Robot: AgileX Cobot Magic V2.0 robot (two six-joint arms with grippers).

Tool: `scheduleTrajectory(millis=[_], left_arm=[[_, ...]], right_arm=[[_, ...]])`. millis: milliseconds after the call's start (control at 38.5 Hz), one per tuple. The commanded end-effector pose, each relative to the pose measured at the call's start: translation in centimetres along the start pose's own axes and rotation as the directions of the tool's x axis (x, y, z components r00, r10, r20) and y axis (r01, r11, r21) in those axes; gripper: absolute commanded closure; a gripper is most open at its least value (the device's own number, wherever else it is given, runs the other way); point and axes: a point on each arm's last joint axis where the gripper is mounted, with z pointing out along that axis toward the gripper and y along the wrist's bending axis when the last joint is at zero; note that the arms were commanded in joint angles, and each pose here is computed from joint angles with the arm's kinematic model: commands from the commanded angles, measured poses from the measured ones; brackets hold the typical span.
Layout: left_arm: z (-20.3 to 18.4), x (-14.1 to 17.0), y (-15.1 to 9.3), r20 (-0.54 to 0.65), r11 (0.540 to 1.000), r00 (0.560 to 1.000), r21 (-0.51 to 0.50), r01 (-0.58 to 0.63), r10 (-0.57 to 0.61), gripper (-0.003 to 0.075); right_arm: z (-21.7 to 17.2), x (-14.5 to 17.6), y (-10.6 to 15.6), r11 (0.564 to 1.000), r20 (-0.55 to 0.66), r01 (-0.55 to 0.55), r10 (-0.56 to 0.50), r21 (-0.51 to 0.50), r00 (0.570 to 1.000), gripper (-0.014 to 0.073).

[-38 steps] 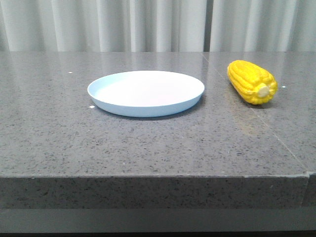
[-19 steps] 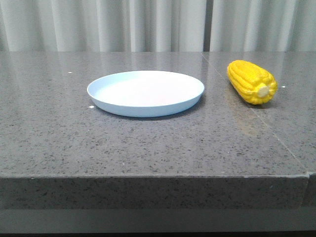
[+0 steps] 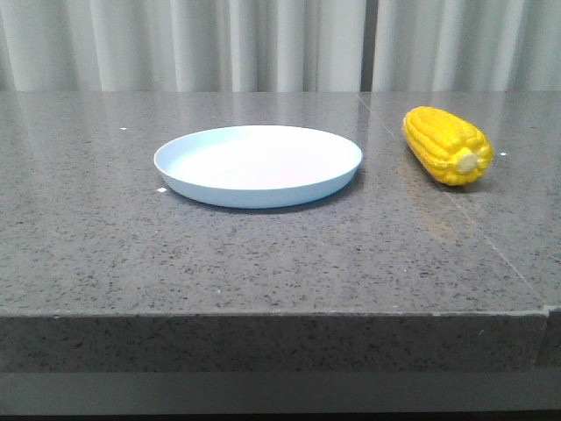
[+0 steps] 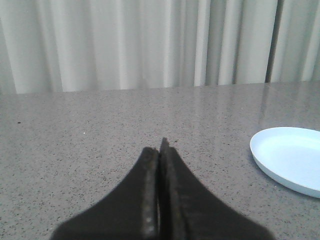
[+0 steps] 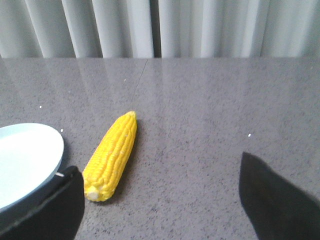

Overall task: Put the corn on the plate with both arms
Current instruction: 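Lower the right gripper over the yellow corn cob and grasp it, then carry the corn cob with the right gripper onto the plate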

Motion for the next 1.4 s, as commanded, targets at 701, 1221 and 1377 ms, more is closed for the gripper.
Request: scheduleTrajectory(millis=[701,1221,1377], left_arm=[[-0.1,-1.5,-0.1,0.098,1.0,0.995,0.015,0.005,-0.006,0.0741],[-0.1,-1.5,-0.1,0.098,1.0,0.995,0.015,0.005,-0.006,0.0741],[-0.1,-1.5,-0.1,0.098,1.0,0.995,0.015,0.005,-0.006,0.0741]], right_arm=[[18.8,-6.0,2.5,0.973,-0.595,-0.23,0.165,-0.034,0.786,-0.0053],[26.5,-1.6,3.8,0.972,-0.713,-0.232,0.145,-0.025,0.686,-0.0037],[26.4,-1.4,3.9,0.97,-0.724,-0.24,0.148,-0.025,0.674,0.0162]])
